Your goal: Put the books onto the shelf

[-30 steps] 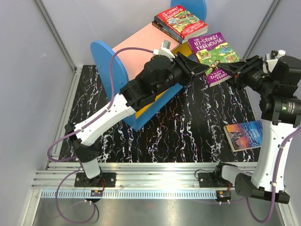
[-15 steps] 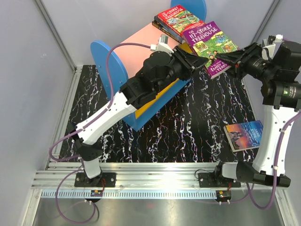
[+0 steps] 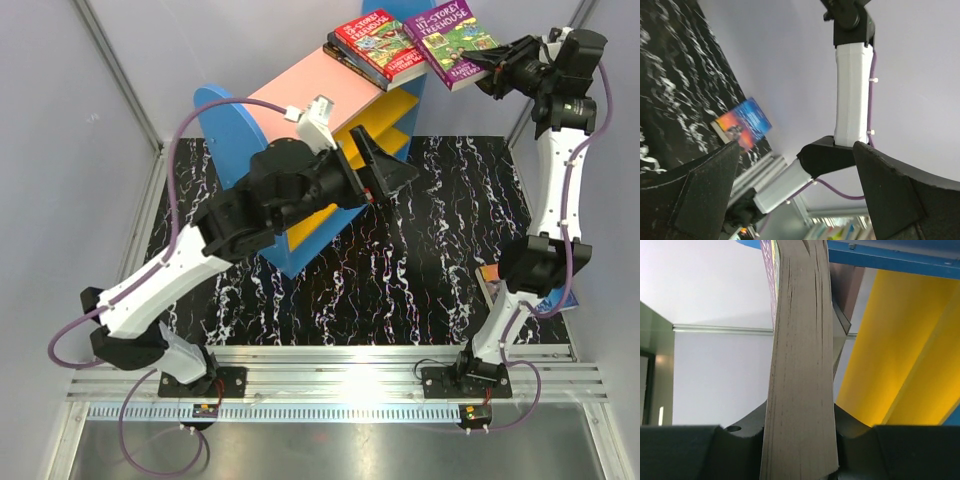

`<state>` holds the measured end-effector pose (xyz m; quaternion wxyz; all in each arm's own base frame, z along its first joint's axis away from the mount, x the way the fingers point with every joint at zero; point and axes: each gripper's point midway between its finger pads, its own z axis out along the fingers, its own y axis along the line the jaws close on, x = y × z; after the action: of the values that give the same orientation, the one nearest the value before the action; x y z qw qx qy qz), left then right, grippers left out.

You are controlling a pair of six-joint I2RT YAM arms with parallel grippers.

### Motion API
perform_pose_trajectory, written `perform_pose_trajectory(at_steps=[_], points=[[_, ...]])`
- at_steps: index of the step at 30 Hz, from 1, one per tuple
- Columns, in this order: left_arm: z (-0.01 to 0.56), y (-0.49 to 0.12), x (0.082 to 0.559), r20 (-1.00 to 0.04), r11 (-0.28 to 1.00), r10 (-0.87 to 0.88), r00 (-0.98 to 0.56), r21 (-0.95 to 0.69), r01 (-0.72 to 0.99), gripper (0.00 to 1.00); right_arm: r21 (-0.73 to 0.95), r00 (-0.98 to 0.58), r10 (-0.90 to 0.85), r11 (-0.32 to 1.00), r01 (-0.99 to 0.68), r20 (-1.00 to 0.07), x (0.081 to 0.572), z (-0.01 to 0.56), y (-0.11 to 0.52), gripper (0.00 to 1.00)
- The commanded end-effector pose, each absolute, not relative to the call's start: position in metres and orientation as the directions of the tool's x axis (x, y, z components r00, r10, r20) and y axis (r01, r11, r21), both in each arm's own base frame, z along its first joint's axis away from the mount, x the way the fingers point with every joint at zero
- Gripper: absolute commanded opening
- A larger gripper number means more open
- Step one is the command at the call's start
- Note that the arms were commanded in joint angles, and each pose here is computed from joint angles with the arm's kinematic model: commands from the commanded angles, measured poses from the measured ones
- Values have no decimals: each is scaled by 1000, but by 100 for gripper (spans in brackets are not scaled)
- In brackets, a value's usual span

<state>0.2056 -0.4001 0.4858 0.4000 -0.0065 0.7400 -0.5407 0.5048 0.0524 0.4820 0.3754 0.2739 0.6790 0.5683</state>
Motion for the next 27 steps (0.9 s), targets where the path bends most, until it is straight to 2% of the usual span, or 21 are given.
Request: perform_pose_trajectory(at_steps=[1,10,16,27], points=[[503,-378,213,-650,453,-482,-588,-759,469,99,889,-545,729,194,-416,-414,462,579,77,0],[492,-380,230,-672,500,-472,-570,-737,455,99,834,-534,693,183,-520,-485,421,601,91,0],[487,-394,235,-661,483,-450,-600,-746,459,98,849,-573,680,145,-508,-459,431,601,99,0],[488,-385,248,-672,503,-443,-594,-734,456,97,940,-673,670,116,-322,-313,474,550,123,4]])
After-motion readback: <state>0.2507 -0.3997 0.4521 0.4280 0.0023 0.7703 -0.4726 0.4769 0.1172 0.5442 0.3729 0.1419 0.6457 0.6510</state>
